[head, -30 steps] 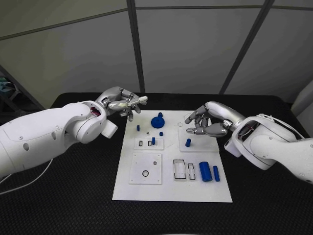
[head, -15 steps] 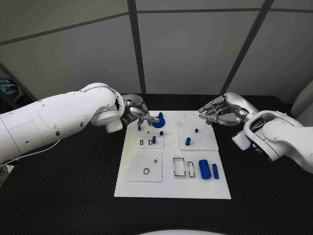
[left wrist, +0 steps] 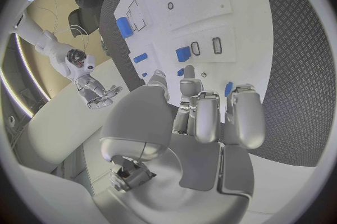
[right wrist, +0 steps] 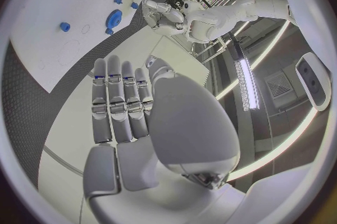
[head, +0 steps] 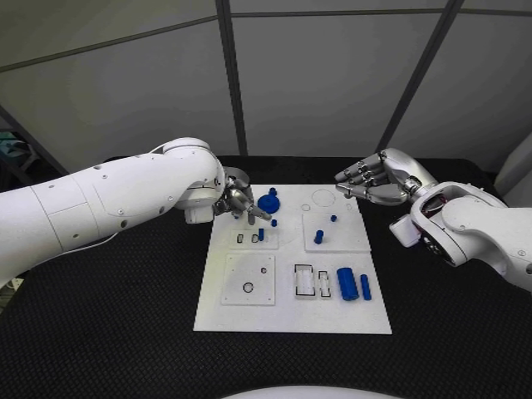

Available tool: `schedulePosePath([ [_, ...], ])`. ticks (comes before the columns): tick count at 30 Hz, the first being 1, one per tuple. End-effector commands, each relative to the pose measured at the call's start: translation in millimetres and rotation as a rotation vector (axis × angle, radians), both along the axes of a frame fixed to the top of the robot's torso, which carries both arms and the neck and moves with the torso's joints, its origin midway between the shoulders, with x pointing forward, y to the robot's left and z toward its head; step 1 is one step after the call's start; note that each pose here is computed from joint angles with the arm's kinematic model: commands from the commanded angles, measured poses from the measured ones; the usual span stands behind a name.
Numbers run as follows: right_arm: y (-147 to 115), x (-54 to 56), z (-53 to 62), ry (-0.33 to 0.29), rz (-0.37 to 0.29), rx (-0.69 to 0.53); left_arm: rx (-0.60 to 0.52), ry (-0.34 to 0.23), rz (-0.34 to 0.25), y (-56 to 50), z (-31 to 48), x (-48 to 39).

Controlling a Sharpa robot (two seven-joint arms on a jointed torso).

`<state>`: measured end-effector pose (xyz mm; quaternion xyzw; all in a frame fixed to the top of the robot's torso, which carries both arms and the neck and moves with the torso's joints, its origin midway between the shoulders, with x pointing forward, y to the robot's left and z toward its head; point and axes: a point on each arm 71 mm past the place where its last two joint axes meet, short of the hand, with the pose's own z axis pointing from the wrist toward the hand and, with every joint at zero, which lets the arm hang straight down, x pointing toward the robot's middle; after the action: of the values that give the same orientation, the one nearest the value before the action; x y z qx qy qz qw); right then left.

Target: Assemble the parts on the task board

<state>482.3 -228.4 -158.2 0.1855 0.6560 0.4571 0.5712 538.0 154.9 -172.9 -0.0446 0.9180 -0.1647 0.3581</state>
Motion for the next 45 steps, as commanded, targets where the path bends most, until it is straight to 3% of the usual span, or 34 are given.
schedulePosePath([
  [1, 0, 0.9, 4.0, -0.033, -0.017, 0.031, 0.066, 0.007, -0.008, 0.6, -1.0, 0.1],
  [45, 9, 3.7, 1.8, -0.015, -0.015, 0.031, 0.105, 0.047, -0.062, -19.7, -17.2, 1.1],
])
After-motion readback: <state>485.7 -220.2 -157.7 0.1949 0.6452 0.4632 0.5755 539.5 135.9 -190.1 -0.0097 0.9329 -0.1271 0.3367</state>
